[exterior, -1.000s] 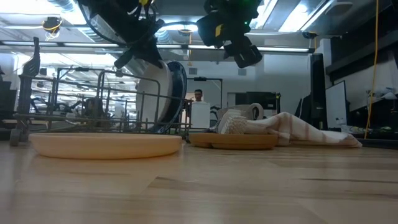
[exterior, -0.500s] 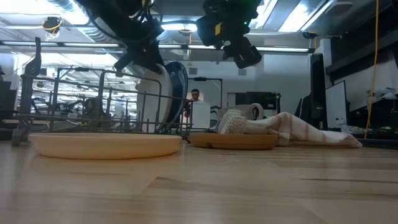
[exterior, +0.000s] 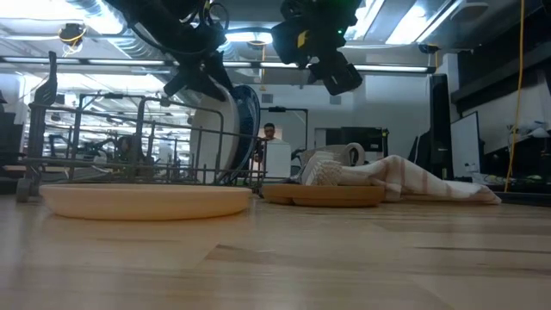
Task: Sort dishes
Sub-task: Put the white plate into the dish rack
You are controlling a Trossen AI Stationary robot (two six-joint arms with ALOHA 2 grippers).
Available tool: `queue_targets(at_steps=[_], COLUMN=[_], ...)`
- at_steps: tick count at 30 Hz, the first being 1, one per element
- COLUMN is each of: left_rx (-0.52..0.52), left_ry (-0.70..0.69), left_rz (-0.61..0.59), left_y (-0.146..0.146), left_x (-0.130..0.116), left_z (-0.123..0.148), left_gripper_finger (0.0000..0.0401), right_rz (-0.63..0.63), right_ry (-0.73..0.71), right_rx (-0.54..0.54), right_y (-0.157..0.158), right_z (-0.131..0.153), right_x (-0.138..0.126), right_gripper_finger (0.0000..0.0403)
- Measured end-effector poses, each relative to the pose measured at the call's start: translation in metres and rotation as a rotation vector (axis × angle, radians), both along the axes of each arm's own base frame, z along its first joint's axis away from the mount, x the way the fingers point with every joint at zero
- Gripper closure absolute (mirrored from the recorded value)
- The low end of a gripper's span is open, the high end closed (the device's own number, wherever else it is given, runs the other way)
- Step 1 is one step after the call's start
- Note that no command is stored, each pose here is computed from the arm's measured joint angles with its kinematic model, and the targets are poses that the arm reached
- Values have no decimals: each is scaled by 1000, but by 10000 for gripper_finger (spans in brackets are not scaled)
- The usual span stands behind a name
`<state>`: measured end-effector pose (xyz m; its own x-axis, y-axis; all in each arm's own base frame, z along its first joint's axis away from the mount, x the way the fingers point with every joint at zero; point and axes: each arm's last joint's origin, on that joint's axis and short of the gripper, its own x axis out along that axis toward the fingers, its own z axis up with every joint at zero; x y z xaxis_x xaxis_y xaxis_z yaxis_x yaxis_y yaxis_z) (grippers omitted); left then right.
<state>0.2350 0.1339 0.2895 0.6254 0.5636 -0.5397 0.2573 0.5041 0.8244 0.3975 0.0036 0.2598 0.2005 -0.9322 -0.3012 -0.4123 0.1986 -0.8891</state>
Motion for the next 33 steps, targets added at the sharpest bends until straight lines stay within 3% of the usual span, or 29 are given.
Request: queue_targets(at_steps=[9, 13, 18, 27, 30, 33], left_rx=[1, -5, -7, -28, -30, -30], left_ry=[-12, -13, -12, 33, 35, 33], left_rz=[107, 108, 107, 106, 104, 104], left_y=[-2, -4, -5, -6, -6, -6], left_x=[0, 0, 1, -2, -2, -2], left_z=[0, 0, 0, -3, -4, -3], left_gripper_finger=[238, 237, 237, 237, 237, 237], right_rz=[4, 66, 240, 425, 486, 497], right_ry=[0, -4, -94, -353, -386, -398], right_rx=[10, 136, 364, 529, 633, 668], right_y=[0, -1, -3, -20, -24, -27], right_z=[0, -2, -1, 12, 7, 0], right_x=[0, 5, 20, 43, 48, 52], right_gripper_finger=[240, 240, 240, 240, 240, 240])
